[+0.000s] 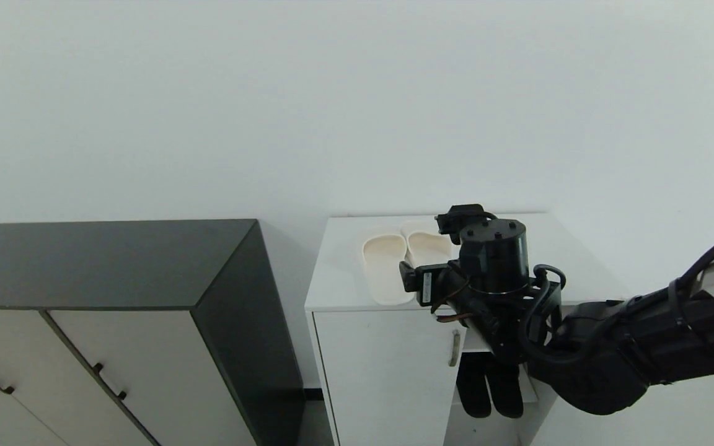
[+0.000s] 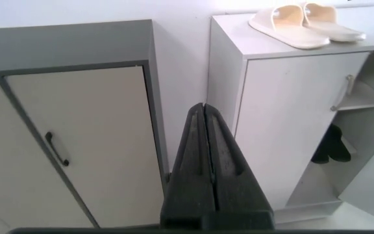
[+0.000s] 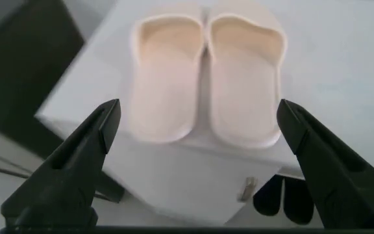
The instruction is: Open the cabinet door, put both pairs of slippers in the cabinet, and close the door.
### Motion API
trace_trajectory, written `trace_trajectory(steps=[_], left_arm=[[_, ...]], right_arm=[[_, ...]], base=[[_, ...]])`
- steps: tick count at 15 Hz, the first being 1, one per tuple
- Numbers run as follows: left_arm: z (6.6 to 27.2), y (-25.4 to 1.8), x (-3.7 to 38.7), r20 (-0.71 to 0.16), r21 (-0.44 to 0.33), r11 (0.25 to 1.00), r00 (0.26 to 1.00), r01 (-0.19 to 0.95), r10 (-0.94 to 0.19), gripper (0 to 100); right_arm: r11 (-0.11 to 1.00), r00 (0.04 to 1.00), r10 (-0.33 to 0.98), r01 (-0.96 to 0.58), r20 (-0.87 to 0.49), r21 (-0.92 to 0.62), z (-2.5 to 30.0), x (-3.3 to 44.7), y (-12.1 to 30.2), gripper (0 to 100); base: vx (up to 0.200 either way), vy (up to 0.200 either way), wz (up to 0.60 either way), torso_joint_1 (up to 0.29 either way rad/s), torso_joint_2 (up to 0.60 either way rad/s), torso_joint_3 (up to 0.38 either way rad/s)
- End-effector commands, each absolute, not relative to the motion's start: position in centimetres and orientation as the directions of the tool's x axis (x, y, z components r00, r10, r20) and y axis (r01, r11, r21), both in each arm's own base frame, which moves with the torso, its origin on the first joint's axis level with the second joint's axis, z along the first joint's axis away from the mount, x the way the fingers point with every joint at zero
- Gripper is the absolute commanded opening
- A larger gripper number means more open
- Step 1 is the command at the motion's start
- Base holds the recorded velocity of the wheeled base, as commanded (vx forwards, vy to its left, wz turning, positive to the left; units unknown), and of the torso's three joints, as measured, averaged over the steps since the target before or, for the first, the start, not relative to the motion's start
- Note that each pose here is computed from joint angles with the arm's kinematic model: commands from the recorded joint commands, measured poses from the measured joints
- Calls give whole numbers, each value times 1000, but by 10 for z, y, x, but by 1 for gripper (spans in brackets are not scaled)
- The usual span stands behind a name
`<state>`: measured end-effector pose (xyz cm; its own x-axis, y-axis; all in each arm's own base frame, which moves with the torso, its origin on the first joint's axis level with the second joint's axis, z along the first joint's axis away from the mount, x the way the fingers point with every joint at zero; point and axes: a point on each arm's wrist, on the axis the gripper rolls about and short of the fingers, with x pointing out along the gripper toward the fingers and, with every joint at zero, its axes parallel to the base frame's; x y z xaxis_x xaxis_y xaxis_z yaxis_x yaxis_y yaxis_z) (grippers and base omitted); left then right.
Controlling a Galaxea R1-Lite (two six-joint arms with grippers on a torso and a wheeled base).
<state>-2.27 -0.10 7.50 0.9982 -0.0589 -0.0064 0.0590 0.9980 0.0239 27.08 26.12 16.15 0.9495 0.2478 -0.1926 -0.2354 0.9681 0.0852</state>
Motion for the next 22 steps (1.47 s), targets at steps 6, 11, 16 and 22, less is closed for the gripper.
trace_trajectory(steps=[6, 11, 16, 22], left_arm=[[75, -1, -23, -6, 23, 998, 998, 58, -58, 0], [75, -1, -23, -6, 20, 998, 998, 57, -57, 0], [75, -1, -23, -6, 18, 998, 998, 58, -58, 0], [75, -1, -23, -6, 17, 998, 998, 57, -57, 0]], right_arm=[[966, 935, 257, -252, -244, 52, 132, 268, 268, 100], [946, 923, 321, -322, -214, 31, 112, 274, 279, 100], [957, 933, 287, -287, -216, 31, 103, 310, 282, 100], [955, 930, 296, -296, -217, 35, 95, 333, 294, 100]], base=[[167, 0, 0, 8, 1, 0], [0, 0, 0, 0, 0, 0], [0, 0, 0, 0, 0, 0], [0, 0, 0, 0, 0, 0]])
